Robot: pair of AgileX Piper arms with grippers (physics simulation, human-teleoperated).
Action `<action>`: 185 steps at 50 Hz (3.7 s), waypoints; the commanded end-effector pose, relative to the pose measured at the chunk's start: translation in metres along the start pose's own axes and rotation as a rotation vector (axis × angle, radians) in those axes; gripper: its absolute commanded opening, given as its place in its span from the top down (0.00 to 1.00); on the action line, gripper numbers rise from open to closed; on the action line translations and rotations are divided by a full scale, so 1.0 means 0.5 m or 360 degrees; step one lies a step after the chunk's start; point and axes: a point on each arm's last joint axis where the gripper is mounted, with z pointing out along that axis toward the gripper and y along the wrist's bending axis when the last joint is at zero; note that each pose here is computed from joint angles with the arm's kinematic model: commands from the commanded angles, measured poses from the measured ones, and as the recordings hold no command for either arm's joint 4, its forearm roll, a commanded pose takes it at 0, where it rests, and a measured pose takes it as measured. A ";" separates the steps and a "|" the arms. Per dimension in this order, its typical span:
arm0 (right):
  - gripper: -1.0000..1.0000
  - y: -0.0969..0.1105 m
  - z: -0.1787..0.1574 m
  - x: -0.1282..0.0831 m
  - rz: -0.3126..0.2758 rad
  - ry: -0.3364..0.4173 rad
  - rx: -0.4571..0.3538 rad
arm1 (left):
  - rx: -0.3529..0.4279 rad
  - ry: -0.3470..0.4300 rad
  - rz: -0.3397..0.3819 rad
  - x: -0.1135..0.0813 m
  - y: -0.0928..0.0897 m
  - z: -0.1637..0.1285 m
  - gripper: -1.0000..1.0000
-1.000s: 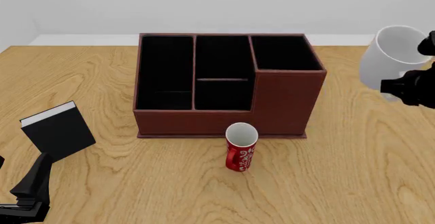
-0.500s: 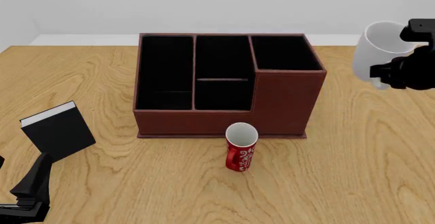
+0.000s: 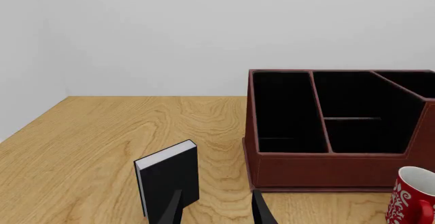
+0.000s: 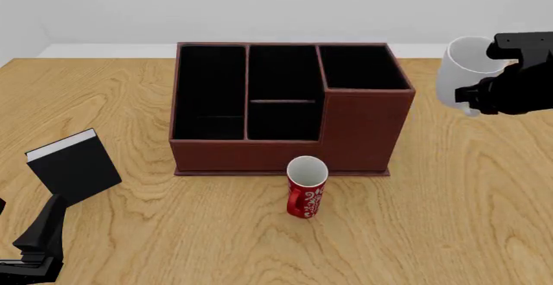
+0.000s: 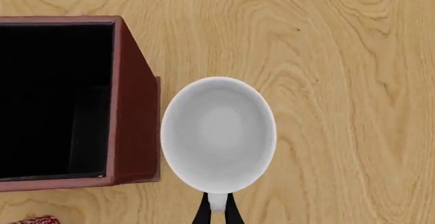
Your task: Pick up the white mug and place it to the right of the caddy.
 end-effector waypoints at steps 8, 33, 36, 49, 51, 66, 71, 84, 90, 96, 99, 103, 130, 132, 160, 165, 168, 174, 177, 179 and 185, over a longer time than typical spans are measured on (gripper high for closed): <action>1.00 0.013 0.052 0.015 -0.0001 0.0023 -0.0024 | 0.0000 0.0000 0.0000 0.000 0.000 0.000 0.00; 1.00 0.021 0.096 0.047 0.0007 0.0060 -0.0035 | 0.0000 0.0000 0.0000 0.000 0.000 0.000 0.00; 1.00 0.023 0.097 0.050 0.0008 0.0060 -0.0038 | 0.0000 0.0000 0.0000 0.000 0.000 0.000 0.00; 1.00 0.029 0.123 0.075 0.0015 0.0092 -0.0046 | 0.0000 0.0000 0.0000 0.000 0.000 0.000 0.00; 1.00 0.031 0.120 0.077 0.0016 0.0090 -0.0049 | 0.0000 0.0000 0.0000 0.000 0.000 0.000 0.00; 1.00 0.039 0.137 0.100 0.0019 0.0111 -0.0061 | 0.0000 0.0000 0.0000 0.000 0.000 0.000 0.00; 1.00 0.044 0.138 0.104 0.0006 0.0115 -0.0069 | 0.0000 0.0000 0.0000 0.000 0.000 0.000 0.00; 1.00 0.058 0.167 0.130 0.0002 0.0151 -0.0091 | 0.0000 0.0000 0.0000 0.000 0.000 0.000 0.00; 1.00 0.060 0.175 0.140 0.0002 0.0164 -0.0093 | 0.0000 0.0000 0.0000 0.000 0.000 0.000 0.00; 1.00 0.066 0.184 0.150 0.0009 0.0176 -0.0101 | 0.0000 0.0000 0.0000 0.000 0.000 0.000 0.00; 1.00 0.068 0.188 0.154 0.0012 0.0180 -0.0104 | 0.0000 0.0000 0.0000 0.000 0.000 0.000 0.00; 1.00 0.072 0.196 0.163 0.0019 0.0191 -0.0109 | 0.0000 0.0000 0.0000 0.000 0.000 0.000 0.00; 1.00 0.070 0.226 0.194 0.0065 0.0231 -0.0098 | 0.0000 0.0000 0.0000 0.000 0.000 0.000 0.00; 1.00 0.071 0.226 0.195 0.0068 0.0234 -0.0100 | 0.0000 0.0000 0.0000 0.000 0.000 0.000 0.00; 1.00 0.067 0.239 0.204 0.0094 0.0250 -0.0090 | 0.0000 0.0000 0.0000 0.000 0.000 0.000 0.00; 0.00 0.069 0.240 0.208 0.0092 0.0258 -0.0093 | 0.0000 0.0000 0.0000 0.000 0.000 0.000 0.00; 0.00 0.069 0.241 0.208 0.0094 0.0258 -0.0093 | 0.0000 0.0000 0.0000 0.000 0.000 0.000 0.00; 0.00 0.071 0.238 0.208 0.0094 0.0255 -0.0097 | 0.0000 0.0000 0.0000 0.000 0.000 0.000 0.00; 0.00 0.072 0.237 0.208 0.0093 0.0253 -0.0098 | 0.0000 0.0000 0.0000 0.000 0.000 0.000 0.00; 0.00 0.072 0.237 0.208 0.0092 0.0253 -0.0098 | 0.0000 0.0000 0.0000 0.000 0.000 0.000 0.00; 0.00 0.073 0.237 0.208 0.0092 0.0250 -0.0099 | 0.0000 0.0000 0.0000 0.000 0.000 0.000 0.00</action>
